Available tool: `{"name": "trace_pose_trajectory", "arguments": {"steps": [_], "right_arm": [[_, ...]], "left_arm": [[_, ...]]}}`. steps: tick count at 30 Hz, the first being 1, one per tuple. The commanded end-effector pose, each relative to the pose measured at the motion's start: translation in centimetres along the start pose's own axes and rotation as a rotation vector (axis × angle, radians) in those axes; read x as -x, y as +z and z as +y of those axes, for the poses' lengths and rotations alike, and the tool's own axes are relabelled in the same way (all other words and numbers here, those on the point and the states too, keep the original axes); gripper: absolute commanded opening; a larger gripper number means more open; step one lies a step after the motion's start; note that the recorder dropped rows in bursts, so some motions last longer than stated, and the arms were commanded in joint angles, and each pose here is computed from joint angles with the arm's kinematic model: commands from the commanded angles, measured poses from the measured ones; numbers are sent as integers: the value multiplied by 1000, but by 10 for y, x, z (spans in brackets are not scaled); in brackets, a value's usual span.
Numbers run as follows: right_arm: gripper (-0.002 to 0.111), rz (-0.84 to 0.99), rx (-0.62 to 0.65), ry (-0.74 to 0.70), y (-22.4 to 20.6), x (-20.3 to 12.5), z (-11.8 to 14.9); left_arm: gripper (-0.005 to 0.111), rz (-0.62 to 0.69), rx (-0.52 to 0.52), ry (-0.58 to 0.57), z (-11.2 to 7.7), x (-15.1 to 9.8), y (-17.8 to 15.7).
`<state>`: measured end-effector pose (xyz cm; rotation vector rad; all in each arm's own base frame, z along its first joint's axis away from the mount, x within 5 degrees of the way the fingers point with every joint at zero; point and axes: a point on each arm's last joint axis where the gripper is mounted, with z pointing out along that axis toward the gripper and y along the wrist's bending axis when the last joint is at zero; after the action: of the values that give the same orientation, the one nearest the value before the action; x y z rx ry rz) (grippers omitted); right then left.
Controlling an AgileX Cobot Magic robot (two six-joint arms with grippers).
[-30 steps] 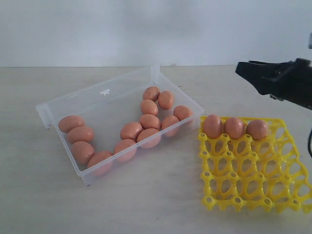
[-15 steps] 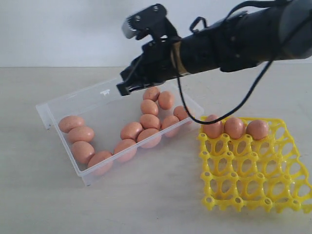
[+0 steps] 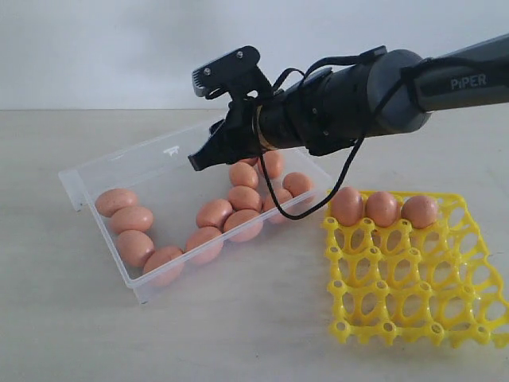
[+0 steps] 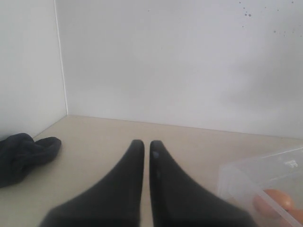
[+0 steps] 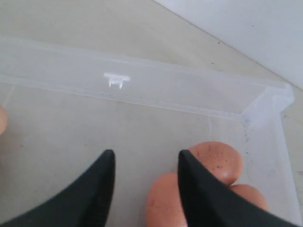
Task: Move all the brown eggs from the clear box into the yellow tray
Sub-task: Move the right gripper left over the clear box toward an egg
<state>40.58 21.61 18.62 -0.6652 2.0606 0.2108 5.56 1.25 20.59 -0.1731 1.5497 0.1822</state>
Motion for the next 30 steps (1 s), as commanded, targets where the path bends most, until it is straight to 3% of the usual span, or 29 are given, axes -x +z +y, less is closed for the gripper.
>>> {"name": "trace_pose_trajectory", "arguments": {"steps": [1, 13, 23, 30], "right_arm": [[51, -9, 5, -45, -2, 3, 0], [51, 89, -63, -80, 26, -32, -4], [51, 205, -154, -136, 23, -70, -9], [51, 208, -151, -162, 23, -71, -9]], "left_arm": [[4, -22, 1, 3, 0, 3, 0], [4, -22, 1, 3, 0, 3, 0], [4, -20, 1, 3, 0, 2, 0], [4, -20, 1, 3, 0, 2, 0]]}}
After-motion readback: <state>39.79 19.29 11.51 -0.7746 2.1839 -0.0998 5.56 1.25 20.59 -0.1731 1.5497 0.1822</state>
